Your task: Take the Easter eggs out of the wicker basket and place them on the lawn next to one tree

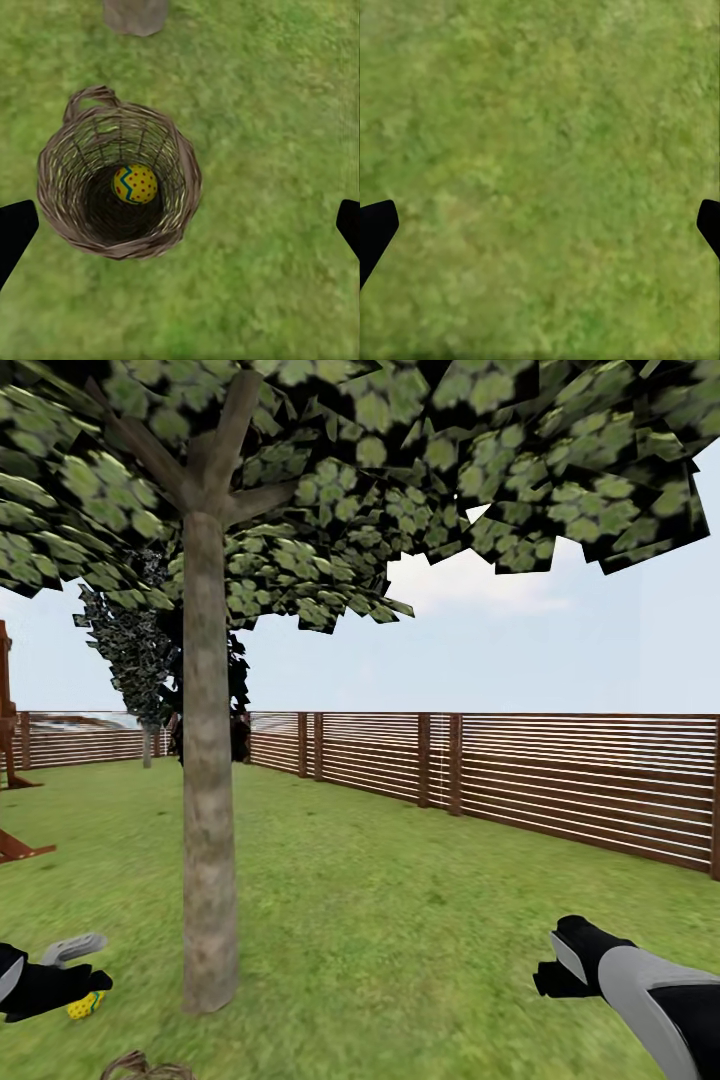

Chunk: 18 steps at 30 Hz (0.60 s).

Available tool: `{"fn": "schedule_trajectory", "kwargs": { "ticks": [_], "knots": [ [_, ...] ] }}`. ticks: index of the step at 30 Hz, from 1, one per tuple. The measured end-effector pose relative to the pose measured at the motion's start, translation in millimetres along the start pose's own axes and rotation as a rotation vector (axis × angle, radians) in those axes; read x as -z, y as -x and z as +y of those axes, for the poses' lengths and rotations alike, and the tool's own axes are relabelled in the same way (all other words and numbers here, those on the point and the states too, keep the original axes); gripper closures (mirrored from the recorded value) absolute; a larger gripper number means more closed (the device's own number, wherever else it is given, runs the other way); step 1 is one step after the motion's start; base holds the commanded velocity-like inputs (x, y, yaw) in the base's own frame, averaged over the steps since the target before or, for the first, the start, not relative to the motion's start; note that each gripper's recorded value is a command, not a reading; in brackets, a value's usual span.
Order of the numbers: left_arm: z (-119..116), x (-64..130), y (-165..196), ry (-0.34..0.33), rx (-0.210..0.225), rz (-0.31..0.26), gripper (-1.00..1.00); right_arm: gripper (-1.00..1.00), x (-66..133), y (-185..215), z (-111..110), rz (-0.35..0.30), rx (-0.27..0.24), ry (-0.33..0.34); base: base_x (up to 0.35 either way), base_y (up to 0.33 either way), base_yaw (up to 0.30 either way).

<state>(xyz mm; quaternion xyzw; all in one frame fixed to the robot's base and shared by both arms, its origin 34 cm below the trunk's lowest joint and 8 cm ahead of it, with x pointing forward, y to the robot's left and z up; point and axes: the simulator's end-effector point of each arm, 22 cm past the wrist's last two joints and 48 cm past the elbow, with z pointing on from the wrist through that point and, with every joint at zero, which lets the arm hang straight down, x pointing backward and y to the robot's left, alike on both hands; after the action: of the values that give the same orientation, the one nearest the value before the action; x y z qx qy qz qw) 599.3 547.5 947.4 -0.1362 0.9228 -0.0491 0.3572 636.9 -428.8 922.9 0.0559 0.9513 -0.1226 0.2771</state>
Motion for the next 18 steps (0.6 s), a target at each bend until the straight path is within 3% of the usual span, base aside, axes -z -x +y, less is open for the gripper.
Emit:
{"fn": "schedule_trajectory", "kwargs": {
  "ticks": [18],
  "knots": [
    [-4.7,-7.1,-5.0,-0.009,0.005,0.006,-1.0,-1.0,-5.6,-2.9,1.5,0.001,0.0,0.0,0.001,0.0,0.0]
  ]
}}
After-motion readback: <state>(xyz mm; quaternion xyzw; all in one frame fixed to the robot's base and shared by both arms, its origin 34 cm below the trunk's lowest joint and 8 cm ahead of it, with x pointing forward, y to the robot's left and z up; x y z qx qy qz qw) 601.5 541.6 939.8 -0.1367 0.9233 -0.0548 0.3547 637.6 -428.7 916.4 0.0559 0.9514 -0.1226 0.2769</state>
